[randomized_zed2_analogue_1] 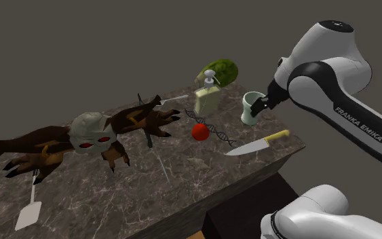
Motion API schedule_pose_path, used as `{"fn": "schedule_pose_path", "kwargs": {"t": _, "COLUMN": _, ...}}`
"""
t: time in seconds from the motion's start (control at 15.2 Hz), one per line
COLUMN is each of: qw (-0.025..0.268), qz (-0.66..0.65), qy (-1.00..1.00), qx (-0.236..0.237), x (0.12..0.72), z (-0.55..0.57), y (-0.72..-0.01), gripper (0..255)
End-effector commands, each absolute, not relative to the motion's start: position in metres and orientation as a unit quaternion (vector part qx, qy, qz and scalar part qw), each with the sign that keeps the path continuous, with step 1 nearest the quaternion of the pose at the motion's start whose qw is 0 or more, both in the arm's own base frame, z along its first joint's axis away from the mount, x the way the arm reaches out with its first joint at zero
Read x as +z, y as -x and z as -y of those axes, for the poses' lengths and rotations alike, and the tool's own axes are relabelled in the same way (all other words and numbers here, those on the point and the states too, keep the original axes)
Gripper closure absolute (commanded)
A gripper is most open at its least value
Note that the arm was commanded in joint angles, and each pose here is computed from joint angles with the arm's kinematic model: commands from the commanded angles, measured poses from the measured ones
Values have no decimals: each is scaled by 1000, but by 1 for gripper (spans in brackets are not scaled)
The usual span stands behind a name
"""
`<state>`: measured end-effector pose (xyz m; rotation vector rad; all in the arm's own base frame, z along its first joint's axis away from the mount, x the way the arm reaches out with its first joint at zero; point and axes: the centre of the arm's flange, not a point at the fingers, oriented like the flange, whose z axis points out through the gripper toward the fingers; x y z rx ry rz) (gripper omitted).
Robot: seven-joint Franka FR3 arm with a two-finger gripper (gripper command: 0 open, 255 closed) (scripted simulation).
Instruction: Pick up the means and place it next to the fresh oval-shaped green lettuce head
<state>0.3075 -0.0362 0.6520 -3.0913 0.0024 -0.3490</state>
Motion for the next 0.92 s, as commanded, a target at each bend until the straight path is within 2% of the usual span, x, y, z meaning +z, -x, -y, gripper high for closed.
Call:
{"fn": "schedule_pose_path", "kwargs": {"t": 0.0, "qw": 15, "qz": -1, "qy": 994, "qx": -112, "x": 652, "z": 36, "y": -308, "gripper": 0}}
{"fn": "schedule_pose_path", "kwargs": {"t": 0.86, "qw": 12, "qz": -12, "qy": 992, "qx": -128, "x": 611, "z": -131, "y": -325, "gripper": 0}}
